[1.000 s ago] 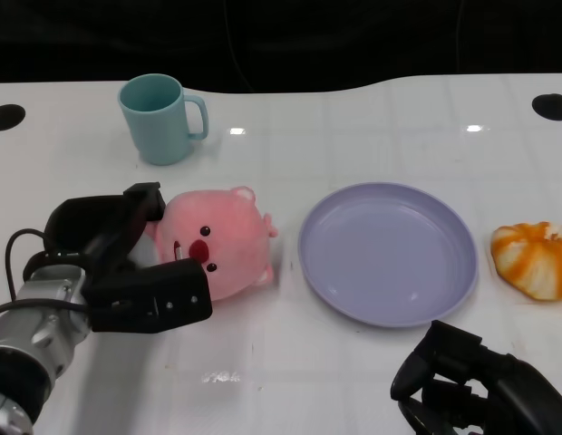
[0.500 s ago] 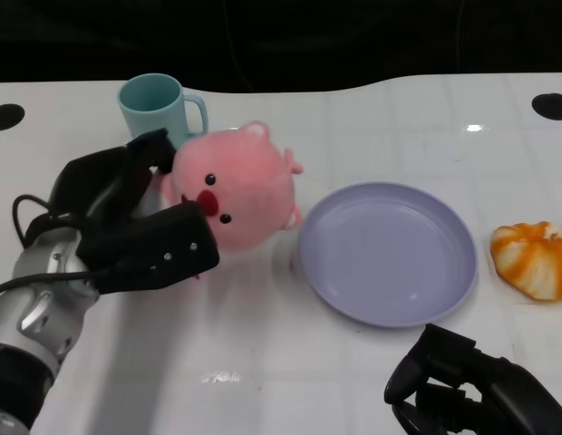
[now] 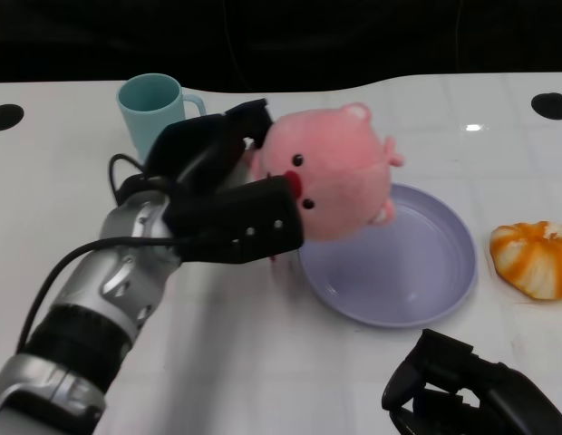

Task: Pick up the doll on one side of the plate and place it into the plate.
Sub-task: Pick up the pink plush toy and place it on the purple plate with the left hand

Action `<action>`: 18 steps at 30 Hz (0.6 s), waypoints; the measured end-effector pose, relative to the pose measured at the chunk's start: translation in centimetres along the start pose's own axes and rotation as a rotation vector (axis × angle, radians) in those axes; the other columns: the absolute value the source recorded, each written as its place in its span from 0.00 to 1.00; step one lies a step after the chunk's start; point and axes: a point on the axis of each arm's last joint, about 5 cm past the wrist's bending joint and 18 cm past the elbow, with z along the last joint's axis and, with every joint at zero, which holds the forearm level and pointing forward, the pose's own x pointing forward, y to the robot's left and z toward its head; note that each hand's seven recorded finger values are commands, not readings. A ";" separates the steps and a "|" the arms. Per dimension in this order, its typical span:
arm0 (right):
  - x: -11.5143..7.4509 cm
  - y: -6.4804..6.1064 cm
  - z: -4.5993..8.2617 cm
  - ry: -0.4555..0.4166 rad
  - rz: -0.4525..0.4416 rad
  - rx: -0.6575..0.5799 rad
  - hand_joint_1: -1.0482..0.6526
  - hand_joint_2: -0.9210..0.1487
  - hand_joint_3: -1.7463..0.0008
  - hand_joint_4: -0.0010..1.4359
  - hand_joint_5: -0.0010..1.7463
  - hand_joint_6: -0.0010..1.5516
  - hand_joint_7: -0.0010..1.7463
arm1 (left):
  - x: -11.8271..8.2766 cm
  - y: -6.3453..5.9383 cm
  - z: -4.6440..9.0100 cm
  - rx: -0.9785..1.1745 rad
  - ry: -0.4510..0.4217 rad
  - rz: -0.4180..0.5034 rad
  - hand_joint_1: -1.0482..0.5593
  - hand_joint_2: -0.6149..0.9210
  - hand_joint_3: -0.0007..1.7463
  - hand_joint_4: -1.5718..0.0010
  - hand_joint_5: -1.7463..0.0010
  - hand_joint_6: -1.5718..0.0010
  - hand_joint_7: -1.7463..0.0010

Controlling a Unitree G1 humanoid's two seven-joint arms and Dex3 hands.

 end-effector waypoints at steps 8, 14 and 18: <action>-0.1 0.2 0.1 -0.006 0.006 0.002 0.49 0.05 0.64 0.45 1.00 0.28 0.96 | 0.8 -2.4 2.8 0.021 -0.036 -0.110 0.53 0.69 0.63 0.42 0.00 0.54 0.00; -0.1 0.3 0.2 -0.008 -0.001 0.006 0.48 0.05 0.64 0.45 1.00 0.28 0.97 | 1.4 -3.4 4.0 0.023 -0.029 -0.164 0.53 0.75 0.56 0.43 0.00 0.56 0.00; -0.1 0.6 0.4 -0.016 0.001 -0.001 0.48 0.06 0.64 0.45 1.00 0.28 0.97 | 2.0 -3.8 4.6 0.052 -0.029 -0.190 0.52 0.76 0.55 0.45 0.00 0.58 0.00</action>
